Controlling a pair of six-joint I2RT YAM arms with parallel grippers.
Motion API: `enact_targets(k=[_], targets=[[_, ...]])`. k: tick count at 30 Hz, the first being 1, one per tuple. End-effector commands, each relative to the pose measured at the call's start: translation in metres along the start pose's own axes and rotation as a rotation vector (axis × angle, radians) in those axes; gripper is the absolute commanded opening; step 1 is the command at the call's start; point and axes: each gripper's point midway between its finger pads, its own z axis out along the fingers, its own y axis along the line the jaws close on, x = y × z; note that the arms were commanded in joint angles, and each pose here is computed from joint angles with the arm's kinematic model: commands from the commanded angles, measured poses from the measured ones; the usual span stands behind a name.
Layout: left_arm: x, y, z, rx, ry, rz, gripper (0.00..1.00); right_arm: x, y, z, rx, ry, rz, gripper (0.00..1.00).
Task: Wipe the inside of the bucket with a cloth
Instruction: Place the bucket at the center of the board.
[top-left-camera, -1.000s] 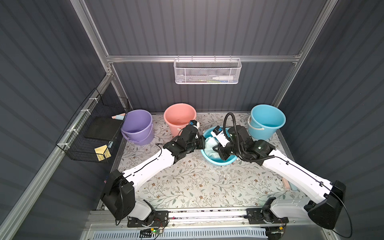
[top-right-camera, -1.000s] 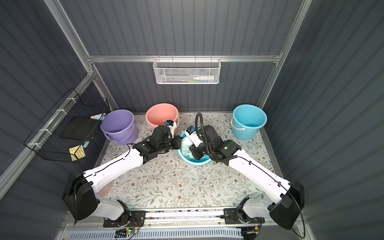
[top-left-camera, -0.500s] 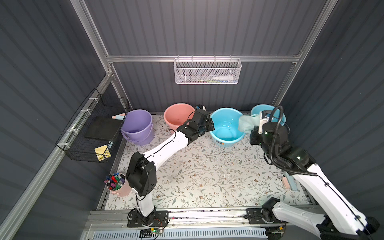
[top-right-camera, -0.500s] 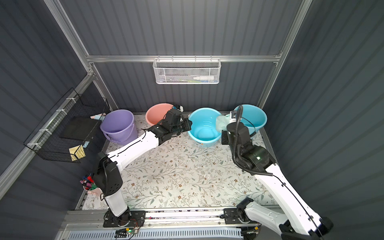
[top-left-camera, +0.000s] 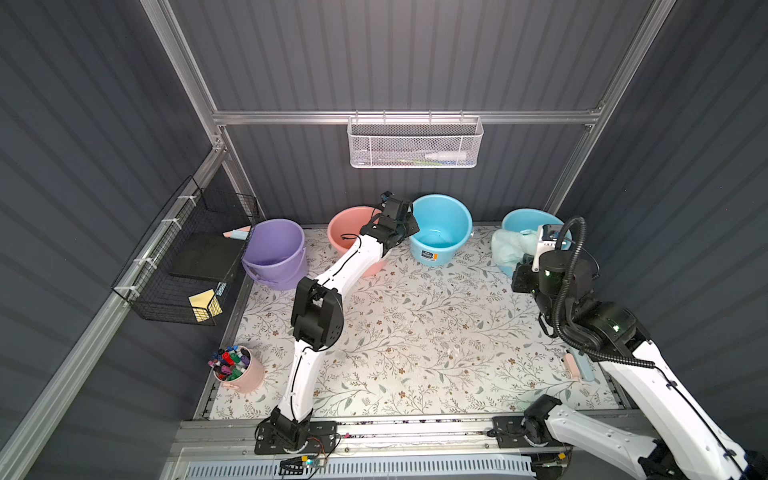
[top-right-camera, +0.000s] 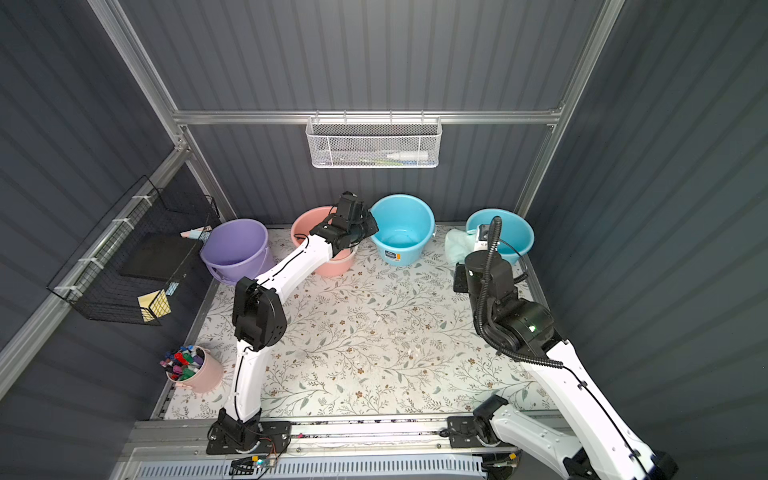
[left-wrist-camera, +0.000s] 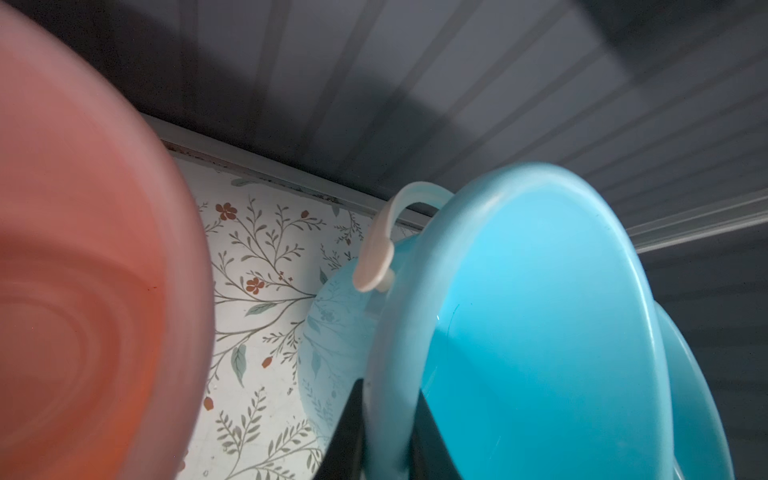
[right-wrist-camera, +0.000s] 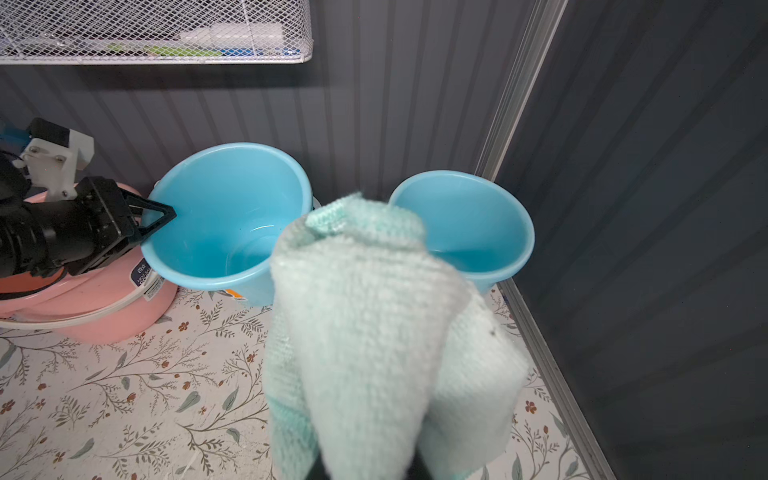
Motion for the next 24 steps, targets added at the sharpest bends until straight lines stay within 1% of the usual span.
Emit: enact_targets(k=[1,5,12,15,17,19,22,24], targets=[[-0.018,-0.011,0.002,0.018,-0.034,-0.020,0.00,0.005,0.001,0.002,-0.002,0.023,0.021,0.00],[-0.015,-0.010,0.018,0.025,-0.017,-0.030,0.00,0.006,0.004,0.004,-0.011,0.027,0.023,0.00],[-0.004,-0.005,0.034,0.043,0.014,-0.056,0.00,0.009,0.007,0.006,-0.019,0.037,0.021,0.00],[-0.003,-0.003,0.036,0.046,0.020,-0.058,0.08,0.010,0.007,0.006,-0.021,0.037,0.021,0.00],[-0.003,-0.004,0.036,0.051,0.018,-0.057,0.20,0.011,0.007,0.007,-0.019,0.039,0.018,0.00],[-0.007,-0.006,0.033,0.054,0.012,-0.058,0.28,0.011,0.007,0.006,-0.021,0.041,0.019,0.00],[-0.013,-0.010,0.026,0.063,-0.001,-0.056,0.38,0.010,0.006,0.005,-0.020,0.037,0.023,0.00],[-0.019,-0.015,0.019,0.070,-0.014,-0.055,0.40,0.010,0.006,0.005,-0.022,0.037,0.023,0.00]])
